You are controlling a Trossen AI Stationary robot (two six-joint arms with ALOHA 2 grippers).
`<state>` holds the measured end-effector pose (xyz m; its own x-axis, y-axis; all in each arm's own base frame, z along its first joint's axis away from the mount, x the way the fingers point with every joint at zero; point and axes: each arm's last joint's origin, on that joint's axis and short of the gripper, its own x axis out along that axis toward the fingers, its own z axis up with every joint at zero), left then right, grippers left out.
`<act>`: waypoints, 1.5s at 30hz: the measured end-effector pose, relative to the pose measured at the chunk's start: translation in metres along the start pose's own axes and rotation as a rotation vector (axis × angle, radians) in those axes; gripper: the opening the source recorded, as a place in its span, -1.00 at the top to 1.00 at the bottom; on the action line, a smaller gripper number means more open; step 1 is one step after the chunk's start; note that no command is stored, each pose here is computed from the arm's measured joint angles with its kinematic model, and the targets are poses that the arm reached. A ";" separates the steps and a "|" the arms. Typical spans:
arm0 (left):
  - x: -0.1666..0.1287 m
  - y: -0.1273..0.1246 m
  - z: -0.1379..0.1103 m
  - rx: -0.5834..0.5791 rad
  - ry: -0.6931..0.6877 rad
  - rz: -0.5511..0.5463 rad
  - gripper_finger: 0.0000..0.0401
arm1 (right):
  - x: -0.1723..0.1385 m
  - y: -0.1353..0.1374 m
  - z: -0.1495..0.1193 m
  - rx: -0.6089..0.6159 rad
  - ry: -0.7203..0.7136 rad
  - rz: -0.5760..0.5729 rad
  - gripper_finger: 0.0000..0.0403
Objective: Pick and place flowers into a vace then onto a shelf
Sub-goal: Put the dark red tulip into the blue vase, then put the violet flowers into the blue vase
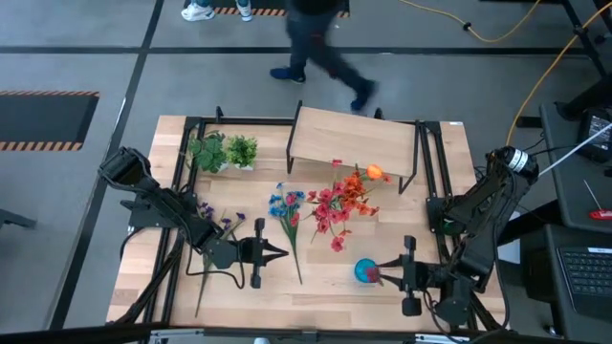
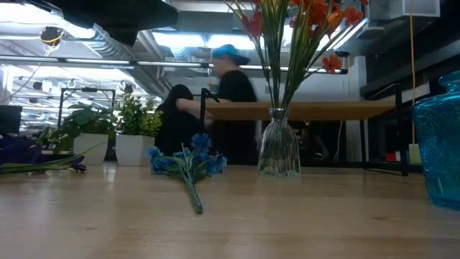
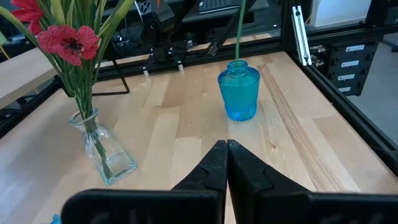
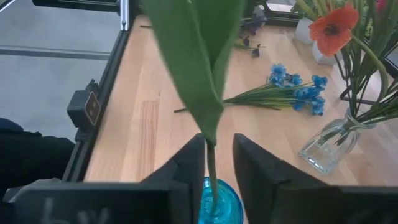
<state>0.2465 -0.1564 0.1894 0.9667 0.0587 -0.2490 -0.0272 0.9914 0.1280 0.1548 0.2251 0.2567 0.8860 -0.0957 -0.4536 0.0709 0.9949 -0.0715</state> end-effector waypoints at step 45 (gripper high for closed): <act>0.000 -0.001 0.002 -0.136 0.017 0.002 0.99 | 0.006 0.004 -0.039 -0.079 -0.141 0.026 0.95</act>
<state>0.2473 -0.1580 0.1907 0.9623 0.0617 -0.2649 -0.0646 0.9979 -0.0022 0.1420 0.2273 0.2192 0.9431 -0.0588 -0.3272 0.0154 0.9909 -0.1336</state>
